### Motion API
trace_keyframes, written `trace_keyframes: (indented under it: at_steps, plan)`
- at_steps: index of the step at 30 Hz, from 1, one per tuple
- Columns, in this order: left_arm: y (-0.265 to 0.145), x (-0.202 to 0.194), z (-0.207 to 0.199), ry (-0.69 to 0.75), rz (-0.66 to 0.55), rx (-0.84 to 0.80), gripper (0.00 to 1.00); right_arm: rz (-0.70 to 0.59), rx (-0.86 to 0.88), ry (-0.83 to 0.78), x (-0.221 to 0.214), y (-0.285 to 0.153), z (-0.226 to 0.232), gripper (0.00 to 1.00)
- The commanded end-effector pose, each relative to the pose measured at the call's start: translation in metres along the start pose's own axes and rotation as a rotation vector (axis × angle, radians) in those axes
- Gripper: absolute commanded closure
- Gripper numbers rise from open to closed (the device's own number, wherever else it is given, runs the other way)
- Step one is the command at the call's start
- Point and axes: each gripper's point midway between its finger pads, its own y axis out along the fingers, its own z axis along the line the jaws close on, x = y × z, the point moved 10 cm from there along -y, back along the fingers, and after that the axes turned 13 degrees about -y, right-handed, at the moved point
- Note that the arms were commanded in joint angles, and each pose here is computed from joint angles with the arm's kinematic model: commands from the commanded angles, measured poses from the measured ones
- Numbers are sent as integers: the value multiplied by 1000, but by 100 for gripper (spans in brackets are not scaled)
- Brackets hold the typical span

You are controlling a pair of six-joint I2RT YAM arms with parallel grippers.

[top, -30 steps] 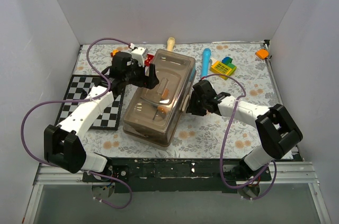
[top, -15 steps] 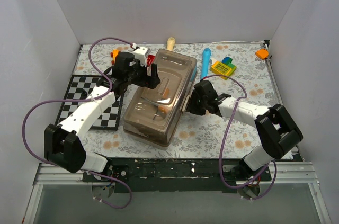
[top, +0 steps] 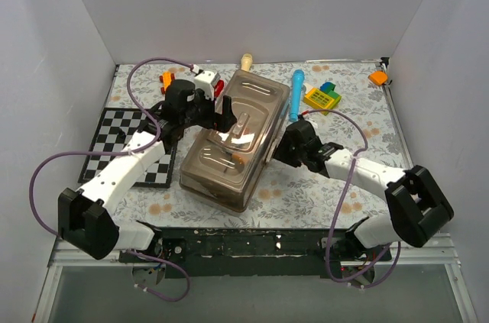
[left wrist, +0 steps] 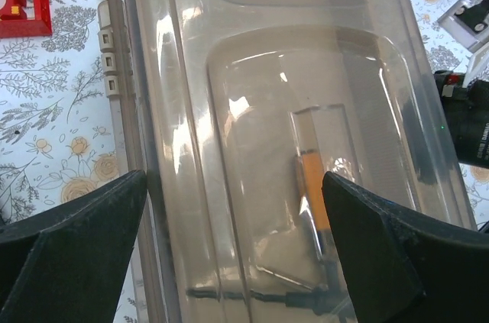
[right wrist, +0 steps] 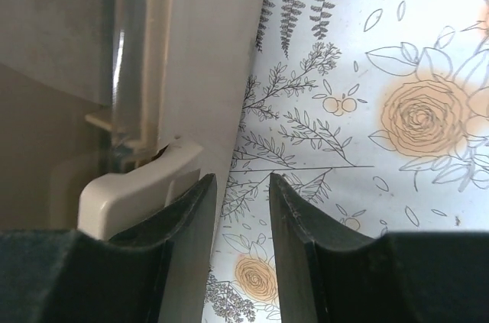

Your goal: Pack the tool kit

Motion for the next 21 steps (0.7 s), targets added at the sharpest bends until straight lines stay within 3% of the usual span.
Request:
trace_keyframes:
  at_steps: [1,9,16,21]
  plan:
    - [-21,-3,-23,9,-18,-145,2,-132,-22,38,10,-15,-6,57]
    - [-35,12,5,-31,-110,15,2,-211,-139,21,22,-42,-46,57]
    - [-68,28,58,-182,-267,179,2,-375,-219,-4,43,-105,-83,54]
    - [-90,25,86,-276,-352,238,2,-510,-267,-107,57,-158,-86,52]
